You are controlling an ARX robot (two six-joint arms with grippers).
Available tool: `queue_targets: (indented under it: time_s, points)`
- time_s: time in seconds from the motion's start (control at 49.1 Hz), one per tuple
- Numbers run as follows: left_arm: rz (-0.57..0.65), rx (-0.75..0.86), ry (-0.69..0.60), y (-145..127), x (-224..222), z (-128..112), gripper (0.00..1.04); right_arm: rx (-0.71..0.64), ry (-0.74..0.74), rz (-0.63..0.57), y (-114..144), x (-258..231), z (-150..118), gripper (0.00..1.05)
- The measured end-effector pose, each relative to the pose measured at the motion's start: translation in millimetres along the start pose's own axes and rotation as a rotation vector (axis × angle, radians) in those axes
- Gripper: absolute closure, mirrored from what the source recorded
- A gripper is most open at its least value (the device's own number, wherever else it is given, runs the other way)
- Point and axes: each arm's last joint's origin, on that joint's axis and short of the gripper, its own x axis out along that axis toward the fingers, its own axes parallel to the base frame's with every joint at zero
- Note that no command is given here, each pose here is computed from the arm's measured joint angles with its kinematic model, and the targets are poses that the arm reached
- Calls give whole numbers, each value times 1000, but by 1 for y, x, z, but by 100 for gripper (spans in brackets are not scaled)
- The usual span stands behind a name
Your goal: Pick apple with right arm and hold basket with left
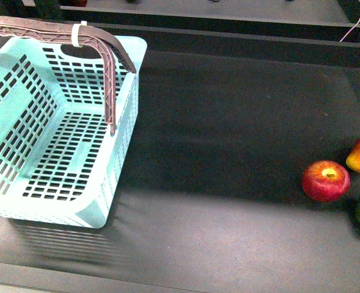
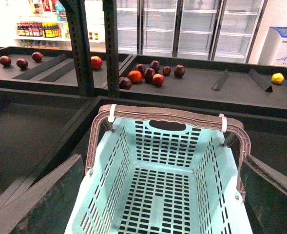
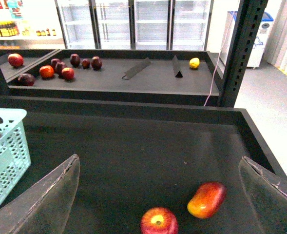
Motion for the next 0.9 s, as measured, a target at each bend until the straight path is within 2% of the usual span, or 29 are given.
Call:
queue_targets:
  time_s: [0.713, 0.753, 0.774, 0.814, 0.896]
  points:
    - [0, 0, 0, 0, 0, 0, 7, 0, 0, 0, 0, 0, 0, 9]
    - [-67, -92, 78, 0, 0, -1, 7, 0, 0, -1, 0, 0, 0, 9]
    - [-105, -171, 158, 0, 1, -2, 7, 0, 0, 0, 0, 0, 0, 9]
    - [-140, -330, 240, -1, 4, -2, 7, 0, 0, 1, 0, 0, 0, 9]
    - [-144, -529, 288, -2, 11, 2, 7, 0, 0, 0, 0, 0, 0, 9]
